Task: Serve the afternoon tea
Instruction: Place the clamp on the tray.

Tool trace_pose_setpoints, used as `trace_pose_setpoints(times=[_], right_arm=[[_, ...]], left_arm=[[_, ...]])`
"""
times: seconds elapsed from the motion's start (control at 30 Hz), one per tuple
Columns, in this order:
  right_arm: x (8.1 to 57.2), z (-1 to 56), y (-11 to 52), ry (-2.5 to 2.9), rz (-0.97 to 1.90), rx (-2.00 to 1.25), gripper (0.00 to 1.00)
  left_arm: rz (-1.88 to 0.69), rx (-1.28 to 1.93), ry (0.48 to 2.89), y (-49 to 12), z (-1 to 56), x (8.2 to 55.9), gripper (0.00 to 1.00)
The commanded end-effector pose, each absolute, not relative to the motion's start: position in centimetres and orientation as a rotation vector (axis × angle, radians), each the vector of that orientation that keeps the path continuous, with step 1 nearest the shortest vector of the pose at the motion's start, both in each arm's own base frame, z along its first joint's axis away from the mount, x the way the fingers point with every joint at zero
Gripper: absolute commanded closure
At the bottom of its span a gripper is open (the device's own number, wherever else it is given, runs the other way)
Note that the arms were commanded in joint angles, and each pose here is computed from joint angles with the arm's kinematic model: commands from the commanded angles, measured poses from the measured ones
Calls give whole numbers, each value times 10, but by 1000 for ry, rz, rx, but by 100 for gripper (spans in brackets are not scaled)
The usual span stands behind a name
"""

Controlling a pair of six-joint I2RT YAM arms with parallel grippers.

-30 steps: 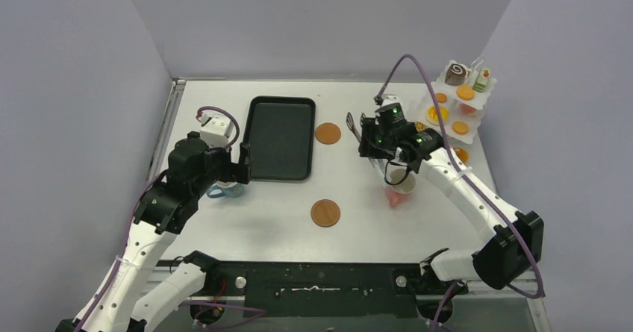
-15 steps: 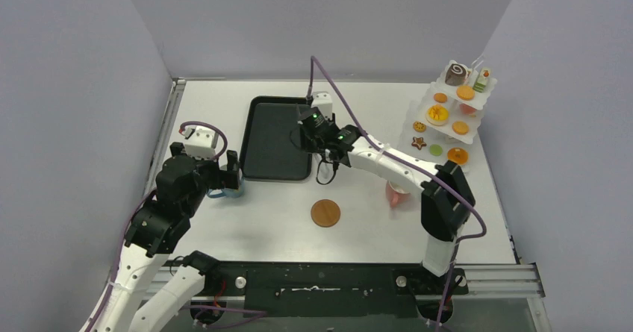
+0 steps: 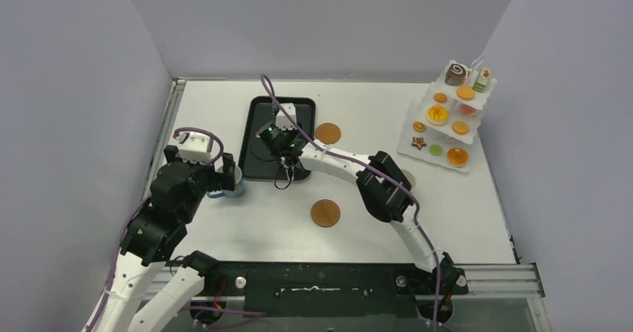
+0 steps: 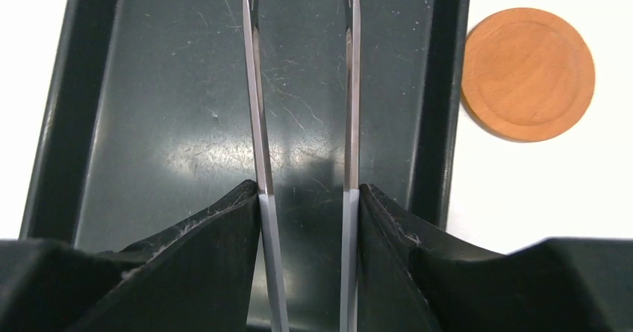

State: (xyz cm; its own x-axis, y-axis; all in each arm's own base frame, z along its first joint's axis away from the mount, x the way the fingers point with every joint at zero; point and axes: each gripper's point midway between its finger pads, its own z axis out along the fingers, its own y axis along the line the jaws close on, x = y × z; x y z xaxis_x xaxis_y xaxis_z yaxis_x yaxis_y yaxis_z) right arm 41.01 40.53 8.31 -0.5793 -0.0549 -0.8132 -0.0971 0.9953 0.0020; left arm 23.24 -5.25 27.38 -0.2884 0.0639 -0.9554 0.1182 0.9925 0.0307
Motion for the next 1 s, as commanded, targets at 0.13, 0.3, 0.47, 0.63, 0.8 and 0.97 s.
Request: trace_pose_setpoints(times=[0.13, 0.3, 0.47, 0.63, 0.8, 0.97], right_arm=[[426, 103, 416, 2111, 93, 125, 53], [421, 85, 419, 2148, 100, 141, 51], [418, 73, 416, 2172, 105, 162, 49], [416, 68, 413, 2189, 97, 169, 48], [413, 56, 416, 2213, 107, 180, 45], [411, 54, 417, 2230, 97, 171, 41]], left_arm=[[-47, 122, 1781, -52, 295, 235, 5], [-48, 124, 1773, -52, 296, 235, 5], [-47, 124, 1769, -51, 296, 234, 5], [-50, 125, 1766, -52, 297, 234, 5], [-50, 127, 1769, -52, 297, 234, 5], [-48, 126, 1765, -51, 297, 234, 5]])
